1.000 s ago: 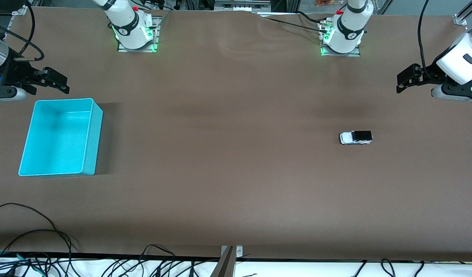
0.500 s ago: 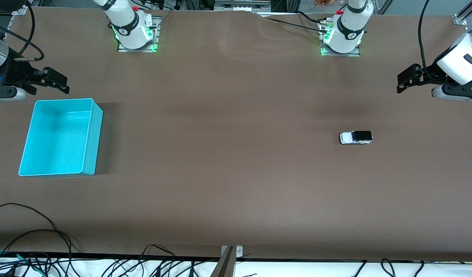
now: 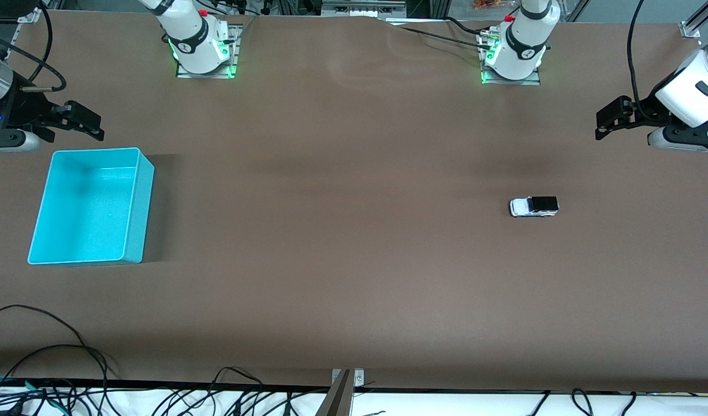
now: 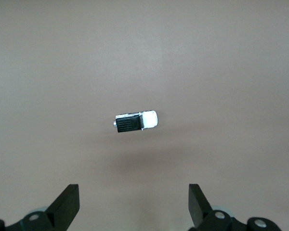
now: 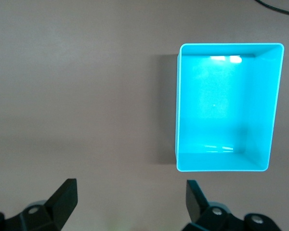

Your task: Wind and store white jeep toy

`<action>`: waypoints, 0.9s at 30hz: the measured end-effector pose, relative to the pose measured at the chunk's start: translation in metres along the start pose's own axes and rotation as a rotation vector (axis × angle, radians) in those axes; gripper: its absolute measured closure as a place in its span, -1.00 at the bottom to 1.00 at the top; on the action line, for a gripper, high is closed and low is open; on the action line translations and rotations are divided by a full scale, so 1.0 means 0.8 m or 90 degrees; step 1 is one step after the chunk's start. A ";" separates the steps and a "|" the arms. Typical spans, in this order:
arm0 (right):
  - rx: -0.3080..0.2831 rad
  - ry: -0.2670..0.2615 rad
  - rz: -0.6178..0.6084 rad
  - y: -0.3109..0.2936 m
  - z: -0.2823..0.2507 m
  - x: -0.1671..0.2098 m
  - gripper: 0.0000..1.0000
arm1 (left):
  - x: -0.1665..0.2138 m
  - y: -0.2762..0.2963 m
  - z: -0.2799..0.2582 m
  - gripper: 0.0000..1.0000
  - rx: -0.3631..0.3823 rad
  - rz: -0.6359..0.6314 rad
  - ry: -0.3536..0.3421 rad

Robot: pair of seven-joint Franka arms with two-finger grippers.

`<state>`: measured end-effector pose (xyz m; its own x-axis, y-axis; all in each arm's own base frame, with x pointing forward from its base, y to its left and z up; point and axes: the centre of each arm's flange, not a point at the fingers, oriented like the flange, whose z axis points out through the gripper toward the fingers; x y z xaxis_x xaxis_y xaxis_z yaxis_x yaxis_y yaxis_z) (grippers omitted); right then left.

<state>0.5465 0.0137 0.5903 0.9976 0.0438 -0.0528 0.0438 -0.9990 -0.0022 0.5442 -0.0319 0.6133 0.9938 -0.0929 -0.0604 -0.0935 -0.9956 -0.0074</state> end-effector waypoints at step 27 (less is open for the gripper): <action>0.000 -0.001 0.000 0.000 0.000 0.000 -1.00 | 0.000 0.000 -0.005 -1.00 0.000 0.000 0.005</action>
<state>0.5464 0.0134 0.5902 0.9976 0.0433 -0.0537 0.0432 -0.9991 -0.0022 0.5445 -0.0319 0.6173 0.9943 -0.0929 -0.0518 -0.0934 -0.9956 -0.0077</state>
